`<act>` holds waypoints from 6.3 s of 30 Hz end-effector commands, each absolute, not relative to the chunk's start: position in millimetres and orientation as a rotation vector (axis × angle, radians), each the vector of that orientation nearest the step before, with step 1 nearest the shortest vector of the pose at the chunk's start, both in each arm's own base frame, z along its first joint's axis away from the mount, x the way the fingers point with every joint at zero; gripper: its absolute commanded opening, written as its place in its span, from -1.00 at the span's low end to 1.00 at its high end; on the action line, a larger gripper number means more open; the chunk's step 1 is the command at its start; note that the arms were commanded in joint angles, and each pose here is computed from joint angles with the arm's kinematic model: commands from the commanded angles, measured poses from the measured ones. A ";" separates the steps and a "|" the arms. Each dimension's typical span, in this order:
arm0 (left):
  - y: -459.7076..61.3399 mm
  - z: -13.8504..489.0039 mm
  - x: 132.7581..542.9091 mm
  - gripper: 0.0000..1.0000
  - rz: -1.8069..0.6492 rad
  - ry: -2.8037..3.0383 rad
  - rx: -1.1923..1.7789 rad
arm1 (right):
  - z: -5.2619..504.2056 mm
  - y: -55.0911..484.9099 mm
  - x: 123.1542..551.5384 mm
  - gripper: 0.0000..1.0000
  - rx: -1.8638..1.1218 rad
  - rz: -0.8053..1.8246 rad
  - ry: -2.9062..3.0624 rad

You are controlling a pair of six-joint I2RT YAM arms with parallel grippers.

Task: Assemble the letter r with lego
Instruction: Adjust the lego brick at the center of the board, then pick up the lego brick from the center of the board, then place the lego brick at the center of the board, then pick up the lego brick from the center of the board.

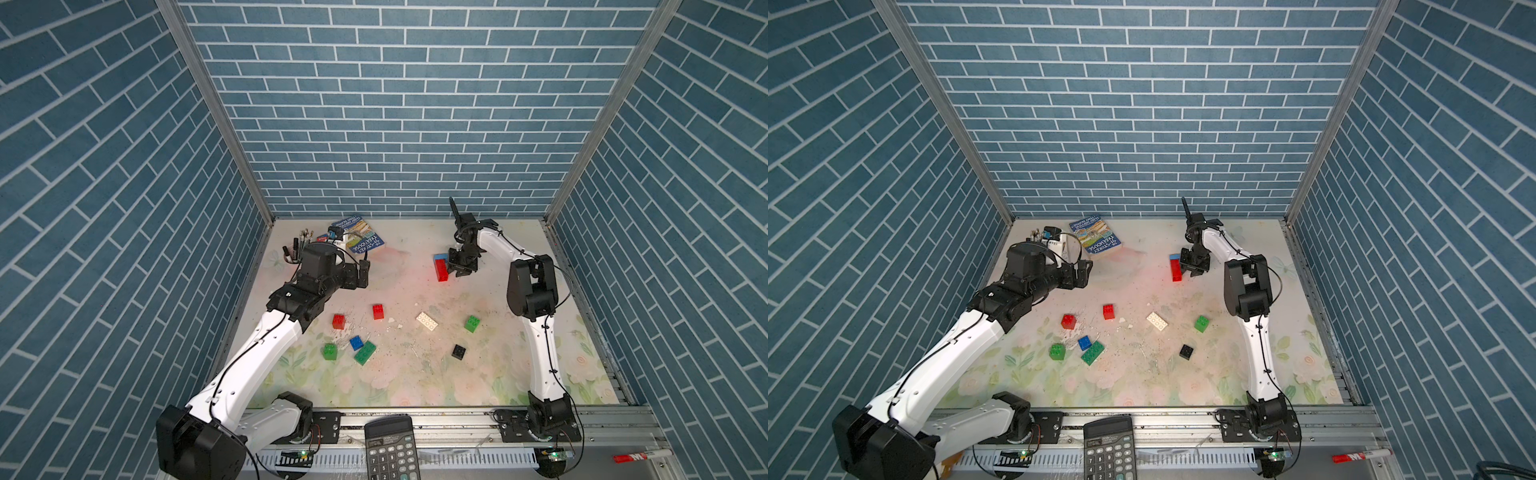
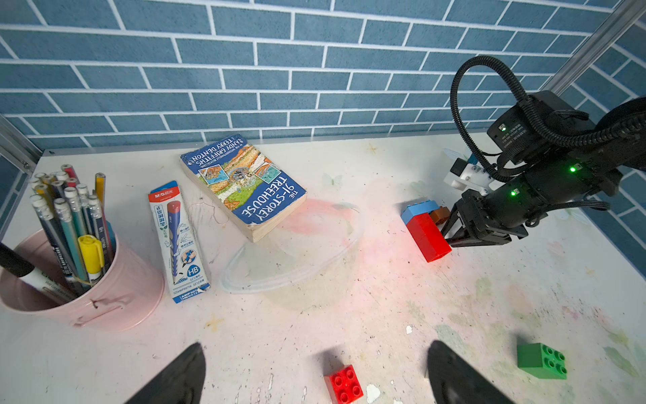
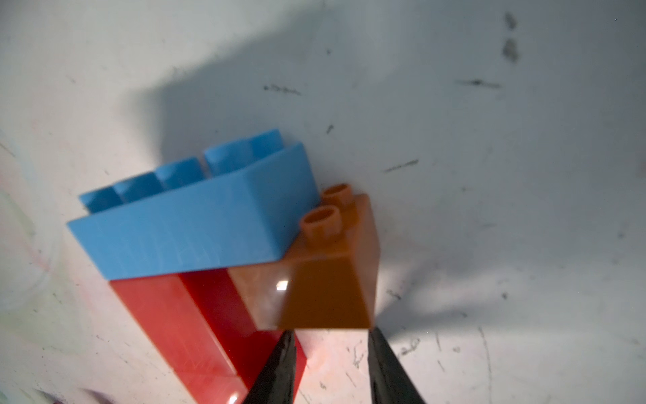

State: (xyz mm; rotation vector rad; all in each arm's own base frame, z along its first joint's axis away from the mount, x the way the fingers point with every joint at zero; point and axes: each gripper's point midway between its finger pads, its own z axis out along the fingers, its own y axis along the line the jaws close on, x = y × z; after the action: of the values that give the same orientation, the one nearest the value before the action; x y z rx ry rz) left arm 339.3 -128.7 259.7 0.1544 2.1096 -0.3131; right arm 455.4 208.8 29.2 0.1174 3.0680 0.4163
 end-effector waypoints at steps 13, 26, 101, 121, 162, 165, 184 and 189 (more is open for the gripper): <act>-115.0 215.2 319.8 0.99 -0.302 2.271 0.056 | 115.1 181.1 421.8 0.49 0.093 0.289 3.001; -128.4 128.9 292.3 0.91 -0.352 2.495 -0.164 | 139.0 156.1 348.9 0.80 0.101 0.276 3.026; -202.6 43.3 322.0 0.17 -0.012 2.867 -0.141 | 145.8 109.2 271.8 0.75 0.066 0.193 2.971; -201.3 41.2 320.8 -0.38 0.008 2.889 -0.163 | 155.9 110.5 304.2 0.76 0.006 0.172 2.993; -283.2 73.3 387.6 0.40 -0.260 2.881 -0.015 | 134.9 97.4 268.7 0.93 0.285 0.166 3.037; -279.1 89.2 386.3 0.66 -0.271 2.842 0.026 | 129.1 102.3 268.2 0.91 0.332 0.191 3.036; -137.8 187.4 374.3 0.99 -0.150 2.488 0.004 | 72.3 142.1 271.4 0.34 0.478 0.189 3.086; -110.7 194.4 369.8 0.99 -0.172 2.462 -0.035 | 56.4 150.6 274.9 0.21 0.504 0.158 3.118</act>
State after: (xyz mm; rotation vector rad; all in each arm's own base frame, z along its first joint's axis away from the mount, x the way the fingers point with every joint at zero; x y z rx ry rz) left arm 371.2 -113.7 191.4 -0.0809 2.4779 -0.1541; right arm 272.2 145.6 61.3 0.4279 3.1172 0.1737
